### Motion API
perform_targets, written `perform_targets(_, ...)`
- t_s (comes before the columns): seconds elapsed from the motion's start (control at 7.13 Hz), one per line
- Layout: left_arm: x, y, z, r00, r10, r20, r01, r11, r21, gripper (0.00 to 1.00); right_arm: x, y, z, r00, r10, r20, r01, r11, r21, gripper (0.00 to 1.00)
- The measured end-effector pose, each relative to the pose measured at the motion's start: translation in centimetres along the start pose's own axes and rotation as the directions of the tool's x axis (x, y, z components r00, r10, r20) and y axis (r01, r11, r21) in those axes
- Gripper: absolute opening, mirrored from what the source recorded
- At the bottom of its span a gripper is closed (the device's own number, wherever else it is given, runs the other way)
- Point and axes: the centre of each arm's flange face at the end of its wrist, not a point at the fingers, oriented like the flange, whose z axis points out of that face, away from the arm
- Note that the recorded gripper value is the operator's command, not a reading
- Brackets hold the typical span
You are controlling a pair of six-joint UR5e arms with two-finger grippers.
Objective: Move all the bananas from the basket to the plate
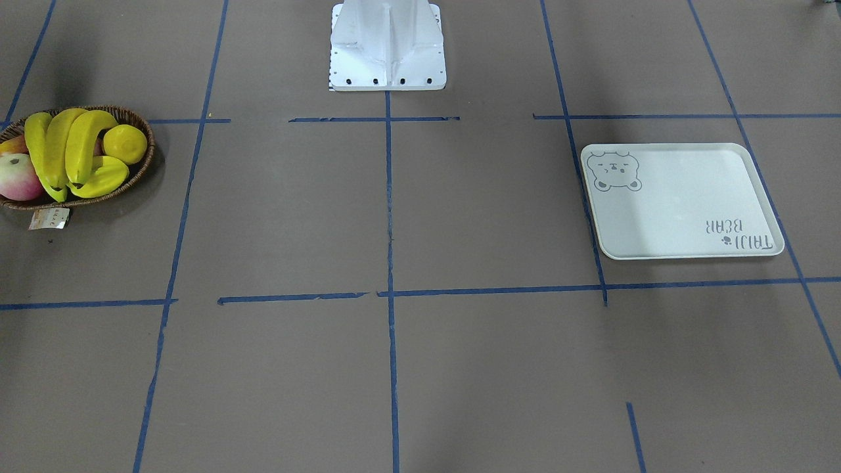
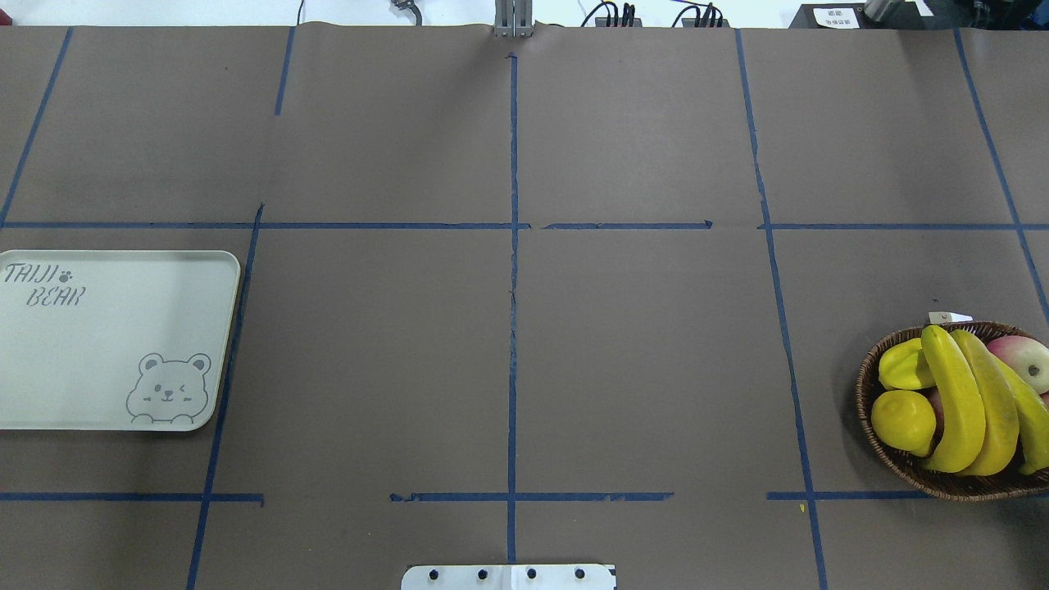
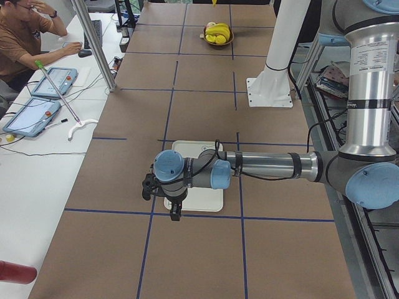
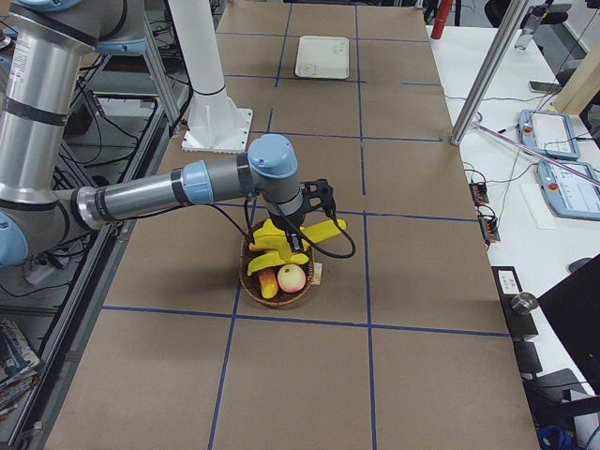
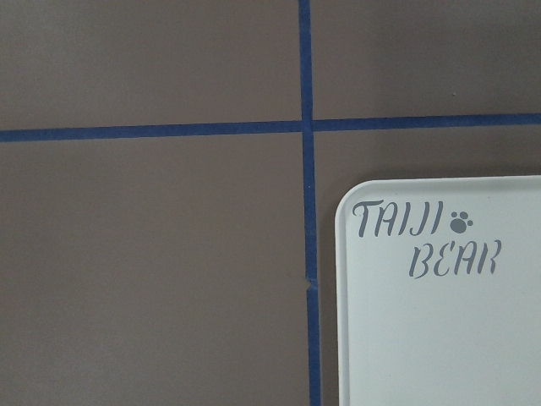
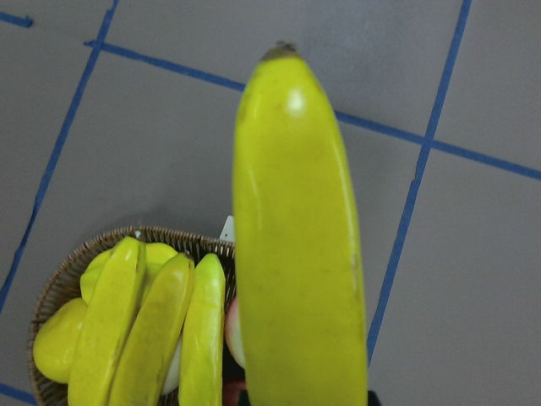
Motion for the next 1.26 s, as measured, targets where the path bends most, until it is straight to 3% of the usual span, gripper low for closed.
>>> perform_targets(0.14, 0.5, -0.2, -0.3, 1.000, 0.011, -0.013, -0.011, 1.000, 0.008, 1.00, -0.4, -3.0, -0.7, 1.000, 0.013, 0.013, -0.014, 1.000, 0.028, 0.00)
perform_targets(0.42, 2.3, -1.2, -1.5, 0.997, 0.075, -0.029, -0.073, 0.995, 0.063, 1.00, -5.2, -11.8, -0.7, 0.991, 0.089, 0.102, -0.094, 0.994, 0.047, 0.00)
perform_targets(0.84, 8.9, -4.5, -2.7, 0.985, 0.099, -0.141, -0.075, 0.983, 0.166, 0.99, -21.9, -21.3, 1.7, 0.944, 0.238, 0.229, -0.234, 0.971, -0.047, 0.01)
perform_targets(1.26, 25.8, -9.6, -0.4, 0.955, 0.069, -0.287, -0.030, 0.990, 0.138, 0.99, -39.3, -23.2, 3.5, 0.900, 0.318, 0.298, -0.283, 0.946, -0.155, 0.01)
